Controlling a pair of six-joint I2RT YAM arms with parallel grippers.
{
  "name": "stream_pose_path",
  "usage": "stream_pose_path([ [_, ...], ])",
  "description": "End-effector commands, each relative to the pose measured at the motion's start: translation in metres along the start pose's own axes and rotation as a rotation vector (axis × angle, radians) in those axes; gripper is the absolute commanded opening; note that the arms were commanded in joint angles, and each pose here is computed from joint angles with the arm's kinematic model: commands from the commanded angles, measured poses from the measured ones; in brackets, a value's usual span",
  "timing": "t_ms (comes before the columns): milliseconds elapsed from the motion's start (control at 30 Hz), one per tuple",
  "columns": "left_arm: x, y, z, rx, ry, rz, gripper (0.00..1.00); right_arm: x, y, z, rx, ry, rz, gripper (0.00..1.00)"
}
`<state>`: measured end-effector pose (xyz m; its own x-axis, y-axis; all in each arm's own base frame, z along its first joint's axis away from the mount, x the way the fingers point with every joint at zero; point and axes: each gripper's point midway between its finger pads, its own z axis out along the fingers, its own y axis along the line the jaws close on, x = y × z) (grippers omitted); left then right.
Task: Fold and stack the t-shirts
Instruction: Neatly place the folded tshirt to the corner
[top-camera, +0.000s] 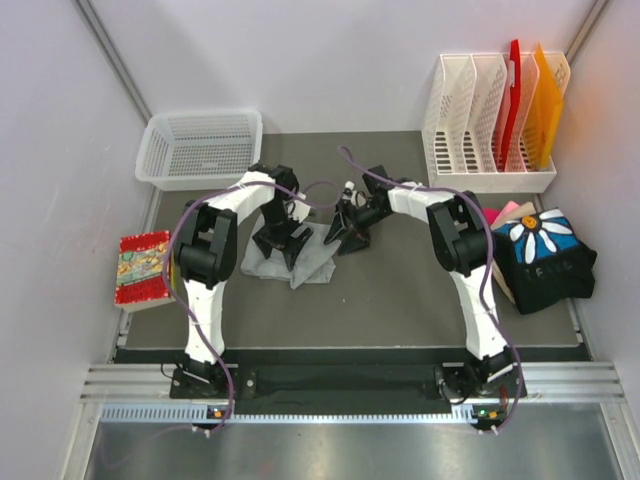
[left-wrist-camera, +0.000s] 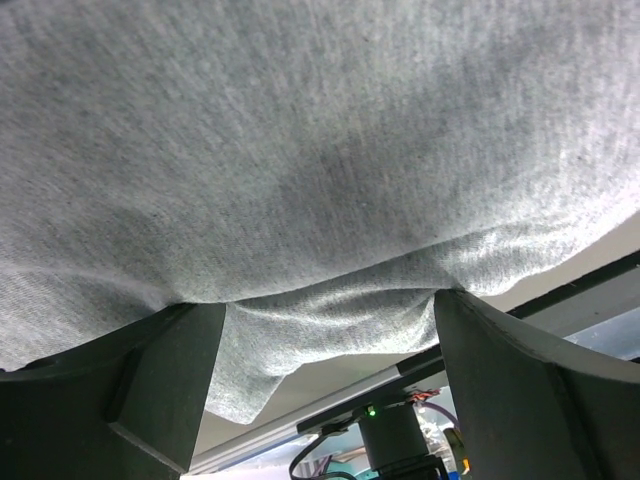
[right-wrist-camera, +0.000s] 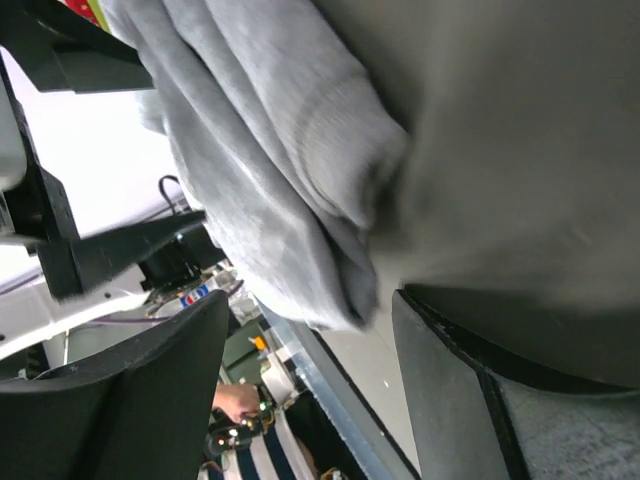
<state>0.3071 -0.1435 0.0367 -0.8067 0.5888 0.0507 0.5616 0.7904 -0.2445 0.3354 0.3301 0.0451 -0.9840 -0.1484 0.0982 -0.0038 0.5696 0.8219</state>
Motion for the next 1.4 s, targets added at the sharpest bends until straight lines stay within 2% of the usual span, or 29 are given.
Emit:
stream_pose_path([
  [0,-0.018,-0.019,-0.010,0.089,-0.082,0.031,0.89,-0.013,0.005,0.033,-0.006,-0.020,-0.052,0.67],
  [267,-0.012,-0.022,-0.011,0.100,-0.074,0.033,0.89,0.000,0.002,0.069,0.004,-0.005,-0.031,0.62],
  [567,-0.002,-0.025,-0.015,0.092,-0.086,0.037,0.89,0.015,0.001,0.103,-0.024,0.014,-0.032,0.45],
  [667,0.002,-0.024,-0.012,0.084,-0.081,0.034,0.89,0.012,0.011,0.105,-0.066,0.015,-0.039,0.31],
  [700,0.004,-0.023,-0.010,0.079,-0.076,0.032,0.89,0.010,0.015,0.104,-0.082,0.012,-0.045,0.19],
  [767,0.005,-0.020,-0.013,0.061,-0.074,0.034,0.89,0.006,0.024,0.100,-0.109,0.006,-0.068,0.03],
  [800,0.001,-0.019,-0.019,0.048,-0.088,0.039,0.89,0.003,0.026,0.095,-0.114,-0.004,-0.071,0.00],
  [933,-0.016,0.006,-0.070,-0.075,-0.187,0.059,0.91,-0.016,0.048,0.055,-0.132,-0.087,-0.104,0.00],
  [967,-0.030,0.023,-0.104,-0.130,-0.273,0.050,0.92,-0.021,0.050,0.044,-0.130,-0.112,-0.117,0.00],
  [1033,-0.041,0.045,-0.146,-0.218,-0.377,0.034,0.93,-0.034,0.063,0.005,-0.128,-0.180,-0.127,0.00],
  [1100,-0.050,0.074,-0.203,-0.340,-0.516,-0.011,0.98,-0.047,0.068,-0.031,-0.108,-0.246,-0.144,0.00],
  [1167,-0.051,0.091,-0.239,-0.422,-0.608,-0.048,0.99,-0.051,0.089,-0.071,-0.100,-0.325,-0.207,0.00],
  [1233,-0.051,0.101,-0.260,-0.493,-0.679,-0.060,0.99,-0.048,0.104,-0.115,-0.083,-0.396,-0.227,0.00],
  [1367,-0.050,0.109,-0.236,-0.489,-0.670,-0.080,0.99,-0.026,0.118,-0.182,-0.033,-0.506,-0.287,0.00],
])
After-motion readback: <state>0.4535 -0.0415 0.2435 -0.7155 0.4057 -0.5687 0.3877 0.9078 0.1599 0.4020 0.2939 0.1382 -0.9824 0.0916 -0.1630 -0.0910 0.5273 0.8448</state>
